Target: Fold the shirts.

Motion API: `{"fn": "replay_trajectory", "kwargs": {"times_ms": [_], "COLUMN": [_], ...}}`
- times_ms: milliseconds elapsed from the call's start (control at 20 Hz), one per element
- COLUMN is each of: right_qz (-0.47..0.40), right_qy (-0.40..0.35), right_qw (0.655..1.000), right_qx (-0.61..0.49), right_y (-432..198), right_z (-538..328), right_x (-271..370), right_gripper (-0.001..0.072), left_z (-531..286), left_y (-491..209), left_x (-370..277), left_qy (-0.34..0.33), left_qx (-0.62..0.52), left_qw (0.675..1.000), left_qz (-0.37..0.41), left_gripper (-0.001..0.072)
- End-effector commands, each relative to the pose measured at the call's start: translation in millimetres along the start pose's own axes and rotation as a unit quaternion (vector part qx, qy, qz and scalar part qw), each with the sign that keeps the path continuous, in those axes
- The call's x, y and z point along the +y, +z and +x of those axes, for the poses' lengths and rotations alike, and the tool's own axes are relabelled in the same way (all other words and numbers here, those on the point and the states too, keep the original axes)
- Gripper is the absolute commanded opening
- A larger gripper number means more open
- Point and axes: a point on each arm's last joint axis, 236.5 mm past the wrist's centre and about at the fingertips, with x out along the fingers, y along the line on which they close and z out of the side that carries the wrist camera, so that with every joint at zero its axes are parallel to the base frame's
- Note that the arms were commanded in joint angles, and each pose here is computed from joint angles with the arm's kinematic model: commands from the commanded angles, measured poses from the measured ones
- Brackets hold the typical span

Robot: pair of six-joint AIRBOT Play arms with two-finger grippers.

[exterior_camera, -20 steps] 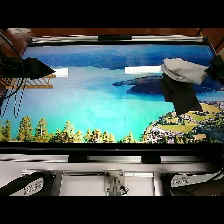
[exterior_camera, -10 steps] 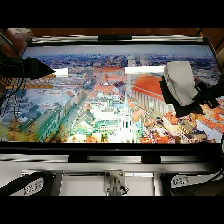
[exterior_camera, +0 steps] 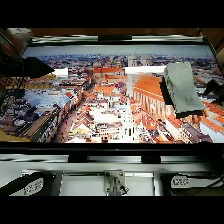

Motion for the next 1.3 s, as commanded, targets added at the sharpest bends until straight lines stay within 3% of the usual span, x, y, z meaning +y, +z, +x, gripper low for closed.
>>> {"fn": "replay_trajectory", "kwargs": {"times_ms": [0,150,250,300,350,400,600,1250], "right_qz": [-0.074,-0.231,-0.316,-0.332,-0.345,-0.351,-0.368,-0.368], "right_qy": [0.082,0.186,0.18,0.162,0.14,0.121,0.073,0.072], "right_qw": [0.969,0.899,0.901,0.916,0.925,0.929,0.921,0.921], "right_qx": [-0.223,-0.323,-0.238,-0.157,-0.074,-0.007,0.105,0.102], "right_y": [80,49,-24,-63,-98,-124,-163,-162], "right_z": [-109,-191,-162,-129,-98,-76,-34,-35], "right_x": [56,167,209,213,209,203,185,185], "right_gripper": [0.0546,0.0547,0.0546,0.0546,0.0547,0.0546,0.0546,0.0546], "left_z": [8,19,22,30,39,50,81,100], "left_y": [-4,-40,-76,-92,-105,-113,-133,-119], "left_x": [35,88,110,108,104,99,83,87], "left_qy": [0.088,0.244,0.31,0.306,0.302,0.293,0.248,0.246], "left_qx": [0.017,0.122,0.219,0.253,0.272,0.28,0.311,0.274], "left_qw": [0.995,0.959,0.92,0.914,0.912,0.914,0.917,0.93], "left_qz": [0.033,0.08,0.093,0.086,0.057,0.03,0.009,0.016], "left_gripper": [0.0032,0.0032,0.0038,0.0165,0.0459,0.0641,0.0641,0.064]}}
